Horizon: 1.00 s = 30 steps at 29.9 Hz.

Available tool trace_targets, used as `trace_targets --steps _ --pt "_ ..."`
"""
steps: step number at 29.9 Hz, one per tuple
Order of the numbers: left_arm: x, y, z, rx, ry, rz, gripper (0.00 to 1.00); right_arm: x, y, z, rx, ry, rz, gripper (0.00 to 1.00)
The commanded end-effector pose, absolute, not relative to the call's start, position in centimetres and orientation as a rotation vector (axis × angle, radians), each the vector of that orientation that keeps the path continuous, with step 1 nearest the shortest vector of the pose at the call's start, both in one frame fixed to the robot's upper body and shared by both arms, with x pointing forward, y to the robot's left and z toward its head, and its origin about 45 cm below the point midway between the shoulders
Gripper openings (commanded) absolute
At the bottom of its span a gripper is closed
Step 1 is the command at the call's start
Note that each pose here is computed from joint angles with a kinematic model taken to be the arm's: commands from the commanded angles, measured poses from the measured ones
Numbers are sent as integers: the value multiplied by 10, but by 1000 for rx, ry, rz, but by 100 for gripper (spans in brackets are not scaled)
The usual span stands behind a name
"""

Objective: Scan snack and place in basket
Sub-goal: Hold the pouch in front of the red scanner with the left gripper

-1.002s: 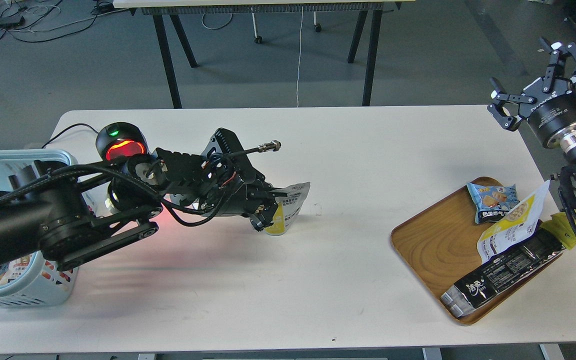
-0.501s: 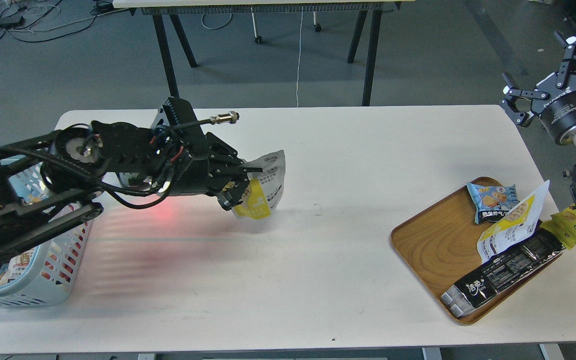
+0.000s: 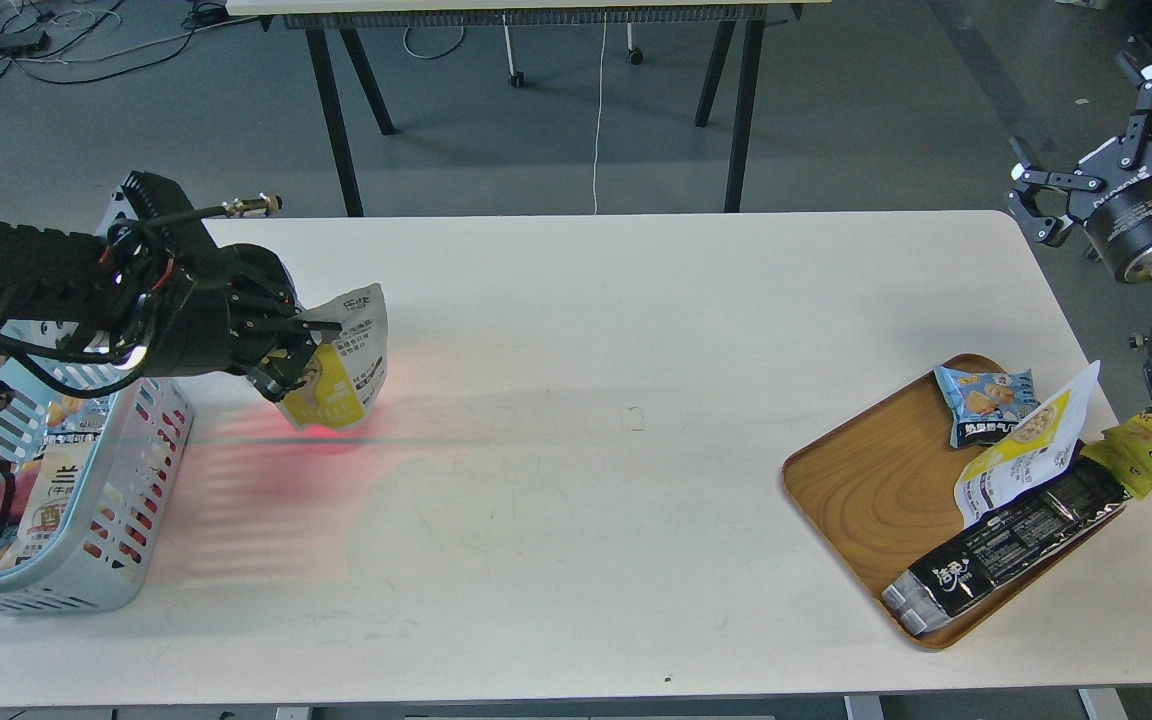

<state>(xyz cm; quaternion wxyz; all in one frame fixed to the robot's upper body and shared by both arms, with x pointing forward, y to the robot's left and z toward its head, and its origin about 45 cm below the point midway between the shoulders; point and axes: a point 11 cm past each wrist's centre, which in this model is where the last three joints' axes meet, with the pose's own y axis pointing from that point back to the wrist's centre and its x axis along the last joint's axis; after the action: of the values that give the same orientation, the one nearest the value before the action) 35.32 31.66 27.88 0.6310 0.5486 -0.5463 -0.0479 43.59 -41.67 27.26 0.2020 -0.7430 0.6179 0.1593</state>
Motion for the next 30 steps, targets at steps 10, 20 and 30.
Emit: trace_targets --steps 10,20,30 --pt "361 329 277 1283 -1238 -76 0 436 -412 274 -2084 1708 450 98" --pt "360 323 277 1268 -1248 -83 0 437 -413 277 -2075 1704 443 98" --pt "352 312 280 1237 -1275 -108 0 437 -413 279 -2068 1700 441 98"
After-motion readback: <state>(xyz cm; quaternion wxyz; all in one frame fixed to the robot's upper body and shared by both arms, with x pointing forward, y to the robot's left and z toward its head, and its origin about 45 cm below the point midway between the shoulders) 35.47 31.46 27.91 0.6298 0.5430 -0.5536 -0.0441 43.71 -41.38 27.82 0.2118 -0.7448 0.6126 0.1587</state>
